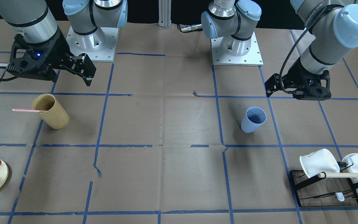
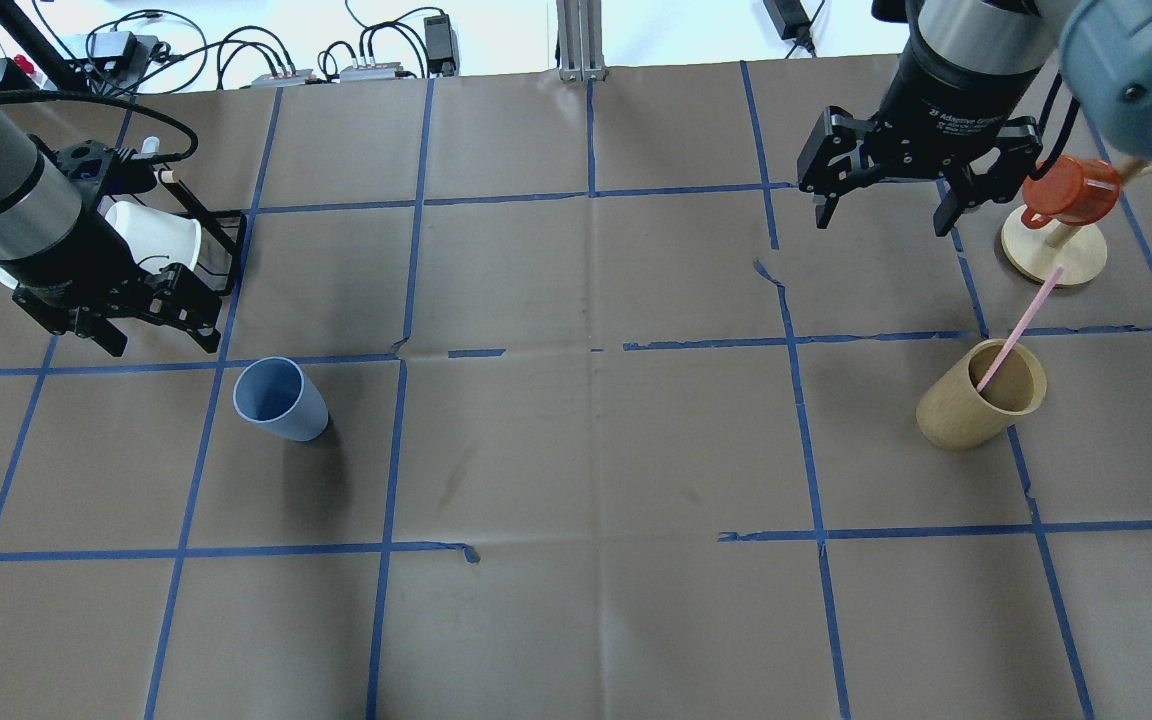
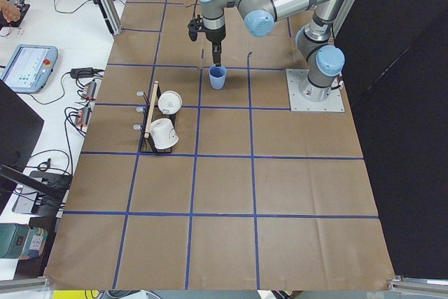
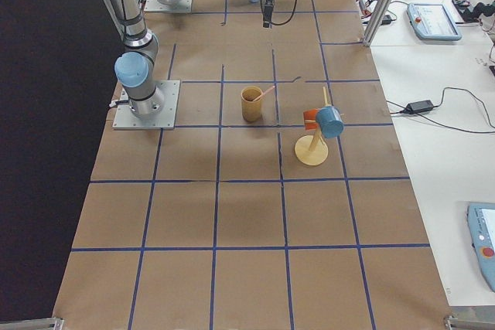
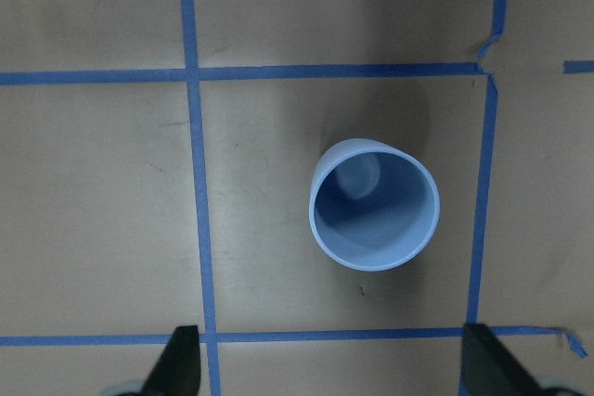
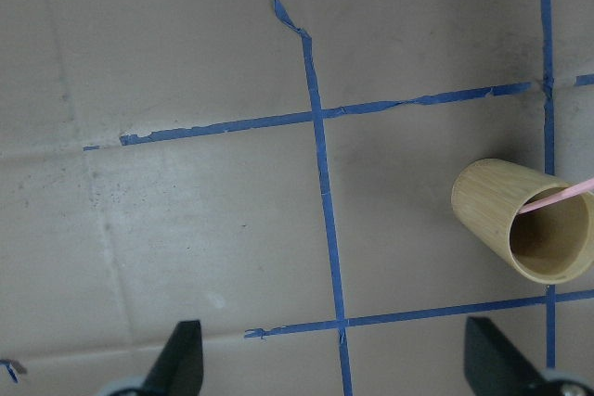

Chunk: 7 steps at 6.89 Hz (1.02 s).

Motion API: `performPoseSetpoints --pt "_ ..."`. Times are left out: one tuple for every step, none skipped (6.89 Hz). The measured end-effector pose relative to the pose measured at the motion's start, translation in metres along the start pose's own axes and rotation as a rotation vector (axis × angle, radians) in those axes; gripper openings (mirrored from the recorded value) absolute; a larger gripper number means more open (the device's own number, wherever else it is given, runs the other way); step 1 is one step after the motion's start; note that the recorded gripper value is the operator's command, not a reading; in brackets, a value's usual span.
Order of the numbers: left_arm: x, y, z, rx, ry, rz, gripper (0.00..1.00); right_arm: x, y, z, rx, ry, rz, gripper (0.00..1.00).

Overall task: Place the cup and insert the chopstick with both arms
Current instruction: 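Move the left gripper down toward the light blue cup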

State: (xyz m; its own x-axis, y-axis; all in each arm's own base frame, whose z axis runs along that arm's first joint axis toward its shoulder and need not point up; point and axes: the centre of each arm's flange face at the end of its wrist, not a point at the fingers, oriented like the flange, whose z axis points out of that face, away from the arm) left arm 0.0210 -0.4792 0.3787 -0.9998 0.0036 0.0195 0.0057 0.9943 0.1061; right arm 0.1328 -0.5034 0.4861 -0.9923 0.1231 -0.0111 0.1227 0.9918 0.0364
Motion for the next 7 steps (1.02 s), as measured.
performPoseSetpoints --pt "-0.006 0.001 0.016 -0.015 0.006 -0.013 1.0 0.0 0.0 0.0 0.0 0.0 -0.001 0.99" --pt "-0.011 0.003 0.034 -0.019 0.01 -0.025 1.0 0.0 0.0 0.0 0.0 0.001 -0.002 0.99" --pt "-0.012 0.005 0.05 -0.015 0.01 -0.031 1.0 0.0 0.0 0.0 0.0 0.001 -0.003 0.99" --pt "-0.014 0.002 0.064 0.003 0.007 -0.034 1.0 0.0 0.0 0.0 0.0 0.001 -0.004 0.99" --pt "-0.016 -0.005 0.079 0.011 0.006 -0.035 1.0 0.001 0.0 0.0 -0.001 0.001 -0.003 0.99" --pt "-0.017 -0.012 0.092 0.008 0.006 -0.033 1.0 0.002 -0.001 0.001 -0.002 0.002 -0.001 0.99" --pt "-0.017 -0.016 0.105 -0.001 0.008 -0.03 1.0 0.003 -0.001 0.001 -0.002 0.002 0.001 0.99"
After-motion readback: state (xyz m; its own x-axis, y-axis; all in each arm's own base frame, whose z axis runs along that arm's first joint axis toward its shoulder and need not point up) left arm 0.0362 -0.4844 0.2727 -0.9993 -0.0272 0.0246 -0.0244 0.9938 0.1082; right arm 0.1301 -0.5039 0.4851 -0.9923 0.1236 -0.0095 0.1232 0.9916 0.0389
